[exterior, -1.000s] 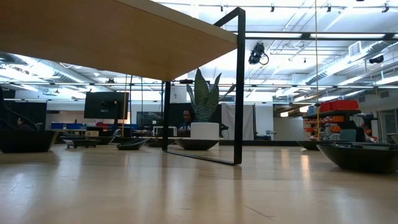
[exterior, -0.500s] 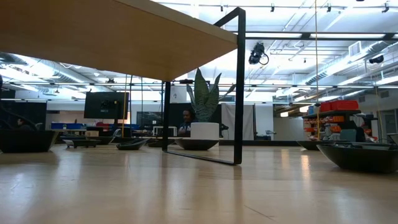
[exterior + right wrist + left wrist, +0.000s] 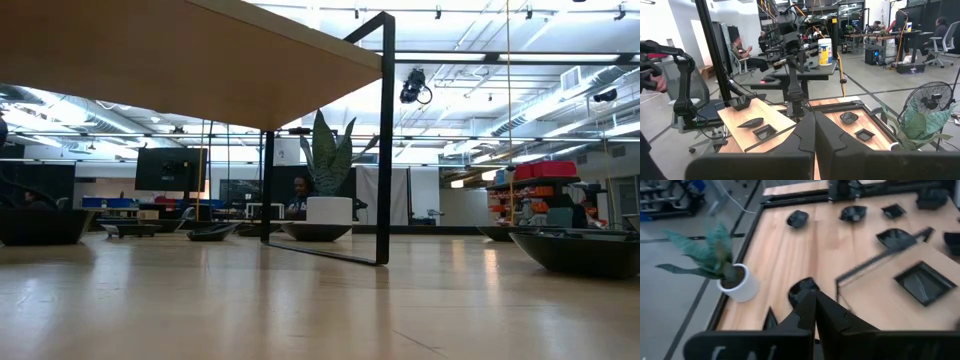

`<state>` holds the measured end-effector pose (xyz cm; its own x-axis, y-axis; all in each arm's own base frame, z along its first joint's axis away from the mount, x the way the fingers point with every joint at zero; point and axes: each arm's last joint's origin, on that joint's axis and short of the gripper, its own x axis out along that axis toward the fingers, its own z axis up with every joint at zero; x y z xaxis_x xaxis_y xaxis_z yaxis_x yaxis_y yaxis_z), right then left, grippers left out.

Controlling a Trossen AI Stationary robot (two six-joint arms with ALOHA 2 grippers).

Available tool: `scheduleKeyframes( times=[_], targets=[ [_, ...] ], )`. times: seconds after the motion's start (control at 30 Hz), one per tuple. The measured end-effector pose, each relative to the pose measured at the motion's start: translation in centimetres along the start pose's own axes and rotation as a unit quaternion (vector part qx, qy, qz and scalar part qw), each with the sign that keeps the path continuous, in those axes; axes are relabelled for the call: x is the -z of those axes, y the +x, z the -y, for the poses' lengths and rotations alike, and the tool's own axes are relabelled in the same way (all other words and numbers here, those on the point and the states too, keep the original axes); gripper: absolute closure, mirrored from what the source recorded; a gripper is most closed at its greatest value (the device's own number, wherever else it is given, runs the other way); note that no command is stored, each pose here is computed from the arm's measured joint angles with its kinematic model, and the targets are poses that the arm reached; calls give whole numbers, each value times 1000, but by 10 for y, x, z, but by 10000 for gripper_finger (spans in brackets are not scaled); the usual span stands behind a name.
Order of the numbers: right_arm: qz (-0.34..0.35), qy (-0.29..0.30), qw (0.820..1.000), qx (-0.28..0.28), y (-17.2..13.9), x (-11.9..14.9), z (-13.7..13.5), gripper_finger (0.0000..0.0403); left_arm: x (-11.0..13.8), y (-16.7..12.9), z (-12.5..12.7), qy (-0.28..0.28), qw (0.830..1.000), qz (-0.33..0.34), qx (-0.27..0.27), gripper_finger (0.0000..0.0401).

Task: Pick & Place Mini shaped plates
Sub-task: Put the black leaf shaped plate on the shelf

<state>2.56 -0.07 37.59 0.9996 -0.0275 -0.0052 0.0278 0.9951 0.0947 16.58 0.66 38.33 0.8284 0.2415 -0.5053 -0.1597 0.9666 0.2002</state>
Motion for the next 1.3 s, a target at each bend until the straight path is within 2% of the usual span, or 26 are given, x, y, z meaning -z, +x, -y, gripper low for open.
scheduleKeyframes(
  times=[0.23, 0.5, 0.7, 0.87, 0.93, 1.0, 1.07, 1.2, 1.3],
  targets=[
    [0, -1, 1000, 0, 0, 0, 0, 401, -1, 4, -22, -66, 998, 15, 1, 385],
    [9, -3, 1000, -1, 0, -2, 0, 401, 3, 5, -44, -142, 988, 9, -52, 374],
    [47, 12, 999, -5, 0, -9, -1, 401, 6, 5, -55, -210, 974, 10, -82, 315],
    [91, 102, 990, -18, -2, -18, -2, 401, 6, 4, -61, -229, 967, 18, -112, 256],
    [110, 121, 986, -21, -2, -22, -2, 401, 5, 4, -62, -230, 966, 25, -117, 238],
    [133, 119, 984, -3, -3, -25, -1, 401, 4, 4, -63, -228, 966, 30, -122, 223],
    [145, 114, 982, 41, 0, -27, 2, 400, 4, 4, -63, -228, 965, 31, -125, 214],
    [126, 101, 973, 165, 16, -25, 8, 385, 4, 4, -63, -228, 965, 32, -127, 209],
    [101, 88, 969, 209, 32, -23, 11, 356, 4, 4, -63, -227, 965, 32, -125, 212]
  ],
)
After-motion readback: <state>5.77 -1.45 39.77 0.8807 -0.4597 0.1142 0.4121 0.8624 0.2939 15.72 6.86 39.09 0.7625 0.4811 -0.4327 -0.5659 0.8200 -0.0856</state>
